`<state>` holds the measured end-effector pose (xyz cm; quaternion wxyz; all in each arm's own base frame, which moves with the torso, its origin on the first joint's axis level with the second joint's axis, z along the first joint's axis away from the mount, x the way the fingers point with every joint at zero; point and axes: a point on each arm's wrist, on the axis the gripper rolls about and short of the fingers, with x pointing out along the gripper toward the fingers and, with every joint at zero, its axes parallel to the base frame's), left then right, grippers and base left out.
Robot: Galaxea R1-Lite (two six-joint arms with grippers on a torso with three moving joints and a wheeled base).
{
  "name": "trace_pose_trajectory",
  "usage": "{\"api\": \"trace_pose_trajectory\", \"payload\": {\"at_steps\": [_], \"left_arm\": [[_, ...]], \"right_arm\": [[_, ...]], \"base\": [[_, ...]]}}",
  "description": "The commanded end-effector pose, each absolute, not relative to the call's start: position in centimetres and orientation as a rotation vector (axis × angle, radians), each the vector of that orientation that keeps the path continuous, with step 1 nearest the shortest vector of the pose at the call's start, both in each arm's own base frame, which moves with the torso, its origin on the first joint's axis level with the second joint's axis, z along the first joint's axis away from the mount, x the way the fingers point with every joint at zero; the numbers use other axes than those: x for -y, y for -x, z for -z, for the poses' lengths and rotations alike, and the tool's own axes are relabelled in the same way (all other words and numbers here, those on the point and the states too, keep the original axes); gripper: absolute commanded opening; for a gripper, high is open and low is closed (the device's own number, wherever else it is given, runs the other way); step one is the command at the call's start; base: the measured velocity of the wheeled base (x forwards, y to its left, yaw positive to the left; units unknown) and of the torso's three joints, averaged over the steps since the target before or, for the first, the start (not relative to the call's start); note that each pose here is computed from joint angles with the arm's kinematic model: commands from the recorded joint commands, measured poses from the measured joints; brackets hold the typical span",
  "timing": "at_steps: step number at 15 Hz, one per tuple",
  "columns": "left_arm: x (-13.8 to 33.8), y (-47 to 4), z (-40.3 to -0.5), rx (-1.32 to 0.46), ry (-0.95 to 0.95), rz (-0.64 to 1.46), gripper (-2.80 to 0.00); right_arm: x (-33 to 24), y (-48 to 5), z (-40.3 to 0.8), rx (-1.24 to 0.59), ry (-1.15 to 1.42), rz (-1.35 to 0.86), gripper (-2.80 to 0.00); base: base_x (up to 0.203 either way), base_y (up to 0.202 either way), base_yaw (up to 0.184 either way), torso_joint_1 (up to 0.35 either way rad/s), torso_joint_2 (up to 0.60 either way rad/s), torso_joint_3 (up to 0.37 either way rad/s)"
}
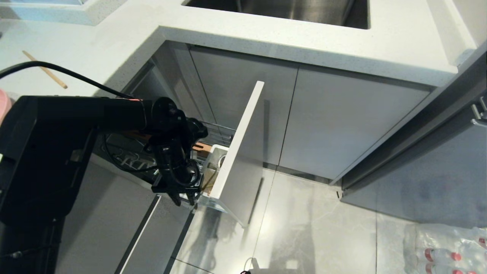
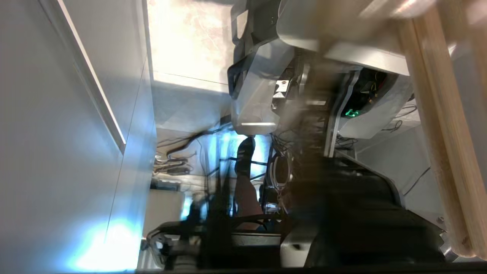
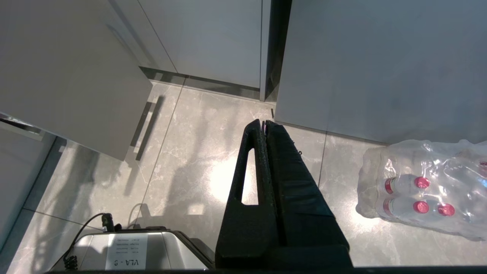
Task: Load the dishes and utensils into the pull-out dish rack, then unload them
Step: Take the chopsticks out of the cupboard
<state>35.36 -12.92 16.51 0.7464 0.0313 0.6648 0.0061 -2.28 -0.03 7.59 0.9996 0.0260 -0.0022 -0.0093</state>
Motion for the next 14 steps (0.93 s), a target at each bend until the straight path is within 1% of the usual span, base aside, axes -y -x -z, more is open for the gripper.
{"api": "trace_pose_trajectory", "payload": {"at_steps": [1, 8, 12, 14], "left_arm": [[13.0, -35.2, -16.5, -1.461, -0.071, -0.016, -2.80], [12.9, -35.2, -16.7, -1.455, -0.068, -0.015, -2.80], [12.7, -34.5, -18.0, -1.426, -0.059, -0.008, -2.80], [12.4, -33.8, -19.4, -1.393, -0.048, 0.000, -2.80]], "right_arm": [[0.0, 2.3, -7.6, 0.004, -0.052, 0.019, -2.80], [0.0, 2.3, -7.6, 0.004, -0.052, 0.018, -2.80], [0.0, 2.3, -7.6, 0.005, -0.052, 0.019, -2.80], [0.0, 2.3, -7.6, 0.005, -0.052, 0.018, -2.80]], "base": [[0.000, 0.000, 0.000, 0.000, 0.00, 0.000], [0.000, 0.000, 0.000, 0.000, 0.00, 0.000], [0.000, 0.000, 0.000, 0.000, 0.00, 0.000], [0.000, 0.000, 0.000, 0.000, 0.00, 0.000]]}}
